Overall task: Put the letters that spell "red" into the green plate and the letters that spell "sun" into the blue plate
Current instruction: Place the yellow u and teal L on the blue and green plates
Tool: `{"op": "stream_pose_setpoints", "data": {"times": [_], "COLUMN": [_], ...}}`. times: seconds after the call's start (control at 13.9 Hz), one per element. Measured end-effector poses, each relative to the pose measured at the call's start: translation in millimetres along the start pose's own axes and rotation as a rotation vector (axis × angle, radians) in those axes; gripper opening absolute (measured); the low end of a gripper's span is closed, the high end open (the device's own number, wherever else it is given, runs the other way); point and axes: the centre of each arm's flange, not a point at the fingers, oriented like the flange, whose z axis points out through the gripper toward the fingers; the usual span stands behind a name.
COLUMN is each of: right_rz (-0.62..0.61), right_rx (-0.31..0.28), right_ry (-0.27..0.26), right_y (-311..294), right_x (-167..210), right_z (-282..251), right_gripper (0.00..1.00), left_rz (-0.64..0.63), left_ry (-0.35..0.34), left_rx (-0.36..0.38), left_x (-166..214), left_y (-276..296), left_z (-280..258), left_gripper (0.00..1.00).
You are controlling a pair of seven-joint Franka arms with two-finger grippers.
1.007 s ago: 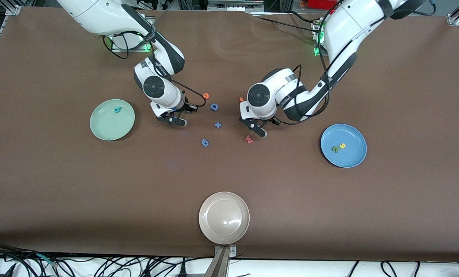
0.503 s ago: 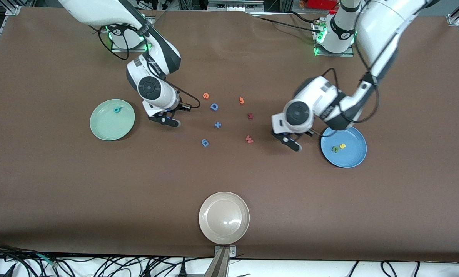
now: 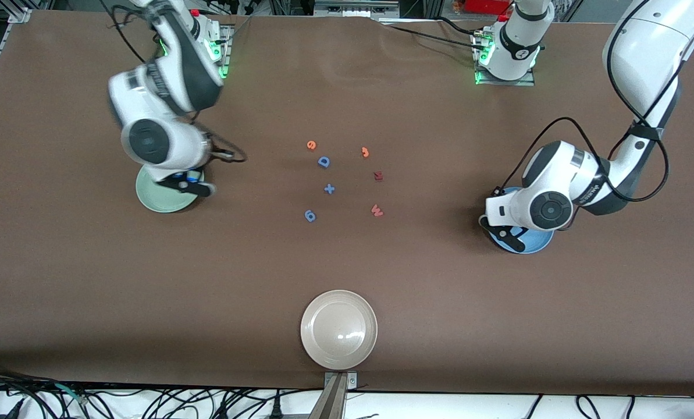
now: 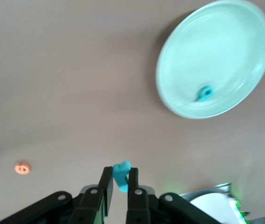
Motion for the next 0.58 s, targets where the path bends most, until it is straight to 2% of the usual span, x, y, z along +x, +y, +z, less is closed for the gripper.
{"op": "stream_pose_setpoints", "data": {"times": [0.22, 0.36, 0.43, 0.58], "right_rz": [-0.068, -0.102, -0.114, -0.139], "right_rx": [0.054, 0.071, 0.076, 0.078], "right_ry": [-0.020, -0.033, -0.024, 0.005], "right_y": [95.4, 134.8, 146.0, 157.1], "right_x": [39.6, 58.9, 69.1, 88.5], "right_z": [-0.8, 17.3, 31.2, 68.1], "right_gripper": [0.17, 0.17, 0.17, 0.17], "left_rz": [0.007, 0.003, 0.002, 0.000], "left_ry": [-0.012, -0.012, -0.013, -0.012], "left_rx": [0.000, -0.012, -0.016, -0.018], "left_x": [2.1, 3.2, 3.1, 2.8], "left_y": [-4.3, -9.7, -11.3, -12.6], "left_z": [17.8, 28.2, 30.8, 31.5], "left_gripper": [0.26, 0.26, 0.30, 0.48]}}
